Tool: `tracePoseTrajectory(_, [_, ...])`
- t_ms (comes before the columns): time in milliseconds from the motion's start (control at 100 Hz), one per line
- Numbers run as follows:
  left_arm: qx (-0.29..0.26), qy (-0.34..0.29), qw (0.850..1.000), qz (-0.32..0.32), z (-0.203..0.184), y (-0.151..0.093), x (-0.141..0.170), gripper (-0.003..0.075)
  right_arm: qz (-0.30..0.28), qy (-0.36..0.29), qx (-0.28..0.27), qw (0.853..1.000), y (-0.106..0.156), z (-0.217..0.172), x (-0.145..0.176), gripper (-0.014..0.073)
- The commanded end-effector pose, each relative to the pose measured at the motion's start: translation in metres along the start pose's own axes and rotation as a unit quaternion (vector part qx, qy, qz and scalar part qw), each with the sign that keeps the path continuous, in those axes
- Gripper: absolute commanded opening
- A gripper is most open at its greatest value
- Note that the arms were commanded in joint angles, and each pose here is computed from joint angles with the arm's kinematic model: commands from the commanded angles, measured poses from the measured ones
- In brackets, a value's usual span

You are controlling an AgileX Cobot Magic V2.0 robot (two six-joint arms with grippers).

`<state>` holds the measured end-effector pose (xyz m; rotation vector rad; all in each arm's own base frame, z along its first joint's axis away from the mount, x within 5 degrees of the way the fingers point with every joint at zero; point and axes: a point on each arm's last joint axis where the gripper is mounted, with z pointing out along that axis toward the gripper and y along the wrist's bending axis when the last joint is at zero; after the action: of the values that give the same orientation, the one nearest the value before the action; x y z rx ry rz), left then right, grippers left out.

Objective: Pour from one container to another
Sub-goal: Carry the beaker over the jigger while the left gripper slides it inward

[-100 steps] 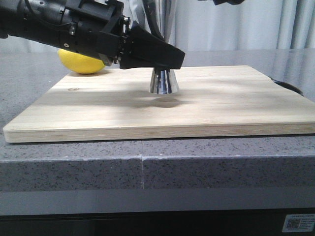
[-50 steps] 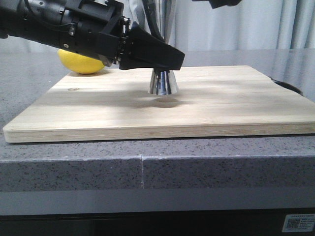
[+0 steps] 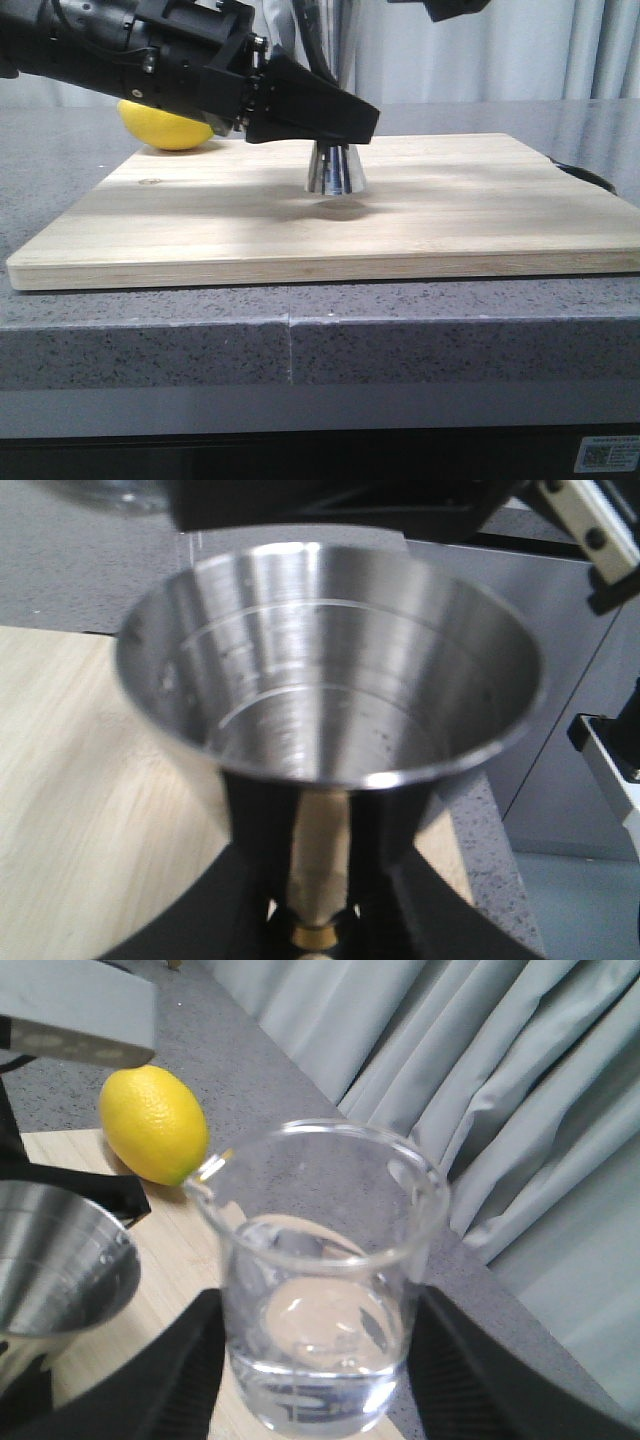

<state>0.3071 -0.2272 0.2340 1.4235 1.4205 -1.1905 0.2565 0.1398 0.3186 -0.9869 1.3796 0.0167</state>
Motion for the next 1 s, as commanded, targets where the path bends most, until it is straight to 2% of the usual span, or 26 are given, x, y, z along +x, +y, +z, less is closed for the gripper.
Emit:
tracePoseTrajectory(0, [0.035, -0.065, 0.997, 0.031, -0.0046, -0.0160, -0.0376, -0.0011, -0.005, -0.072, 0.026, 0.997, -0.0149, -0.0059, -0.0289, 0.0318])
tracePoseTrajectory(990, [0.036, -0.064, 0.997, 0.031, -0.0046, -0.0162, -0.0374, -0.0011, -0.048, -0.053, 0.019, 0.997, -0.0166, -0.0052, -0.0300, 0.0318])
